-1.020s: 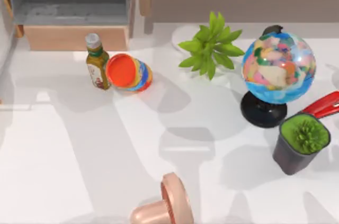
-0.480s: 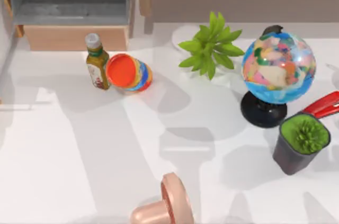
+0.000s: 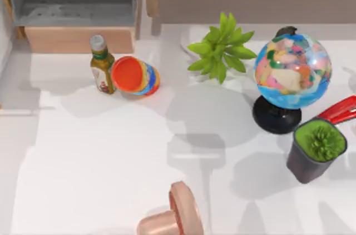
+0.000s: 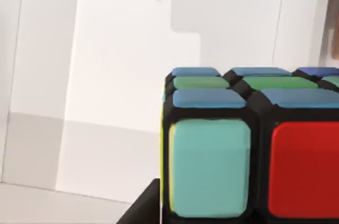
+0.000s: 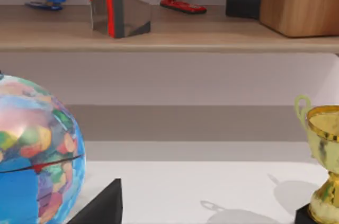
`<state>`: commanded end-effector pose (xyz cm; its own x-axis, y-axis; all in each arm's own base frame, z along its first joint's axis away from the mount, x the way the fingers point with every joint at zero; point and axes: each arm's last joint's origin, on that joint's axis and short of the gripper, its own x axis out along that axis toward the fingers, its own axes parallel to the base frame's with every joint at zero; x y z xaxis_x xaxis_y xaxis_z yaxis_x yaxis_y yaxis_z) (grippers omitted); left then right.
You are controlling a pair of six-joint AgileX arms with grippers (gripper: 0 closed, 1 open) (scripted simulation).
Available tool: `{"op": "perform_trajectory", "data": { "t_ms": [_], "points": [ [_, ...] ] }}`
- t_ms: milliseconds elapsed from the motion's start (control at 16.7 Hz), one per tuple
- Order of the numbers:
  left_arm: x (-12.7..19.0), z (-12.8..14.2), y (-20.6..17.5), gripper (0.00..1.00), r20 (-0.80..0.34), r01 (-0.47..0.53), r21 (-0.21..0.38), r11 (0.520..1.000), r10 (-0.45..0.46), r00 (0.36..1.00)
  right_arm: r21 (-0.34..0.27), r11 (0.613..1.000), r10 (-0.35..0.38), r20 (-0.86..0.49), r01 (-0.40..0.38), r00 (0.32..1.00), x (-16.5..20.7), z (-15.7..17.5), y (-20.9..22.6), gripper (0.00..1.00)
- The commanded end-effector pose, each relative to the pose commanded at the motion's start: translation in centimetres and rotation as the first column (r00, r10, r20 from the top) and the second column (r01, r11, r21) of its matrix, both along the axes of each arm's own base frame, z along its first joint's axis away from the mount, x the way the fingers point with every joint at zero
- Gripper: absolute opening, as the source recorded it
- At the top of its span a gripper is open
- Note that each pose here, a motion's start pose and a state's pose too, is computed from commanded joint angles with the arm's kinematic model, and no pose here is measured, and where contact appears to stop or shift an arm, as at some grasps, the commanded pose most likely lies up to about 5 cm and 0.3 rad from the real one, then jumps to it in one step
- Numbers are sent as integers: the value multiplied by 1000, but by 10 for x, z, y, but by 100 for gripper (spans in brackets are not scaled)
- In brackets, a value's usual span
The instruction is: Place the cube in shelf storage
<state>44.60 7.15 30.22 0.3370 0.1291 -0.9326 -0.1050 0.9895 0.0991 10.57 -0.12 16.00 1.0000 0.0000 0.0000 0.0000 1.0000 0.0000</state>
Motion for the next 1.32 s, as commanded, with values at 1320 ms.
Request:
{"op": "perform_trajectory", "data": {
  "t_ms": [1320],
  "points": [
    [-96, -91, -396, 0, 779, 423, 258, 869, -446, 441, 0, 1000, 0, 0, 0, 1000, 0, 0, 0, 100]
  ]
}}
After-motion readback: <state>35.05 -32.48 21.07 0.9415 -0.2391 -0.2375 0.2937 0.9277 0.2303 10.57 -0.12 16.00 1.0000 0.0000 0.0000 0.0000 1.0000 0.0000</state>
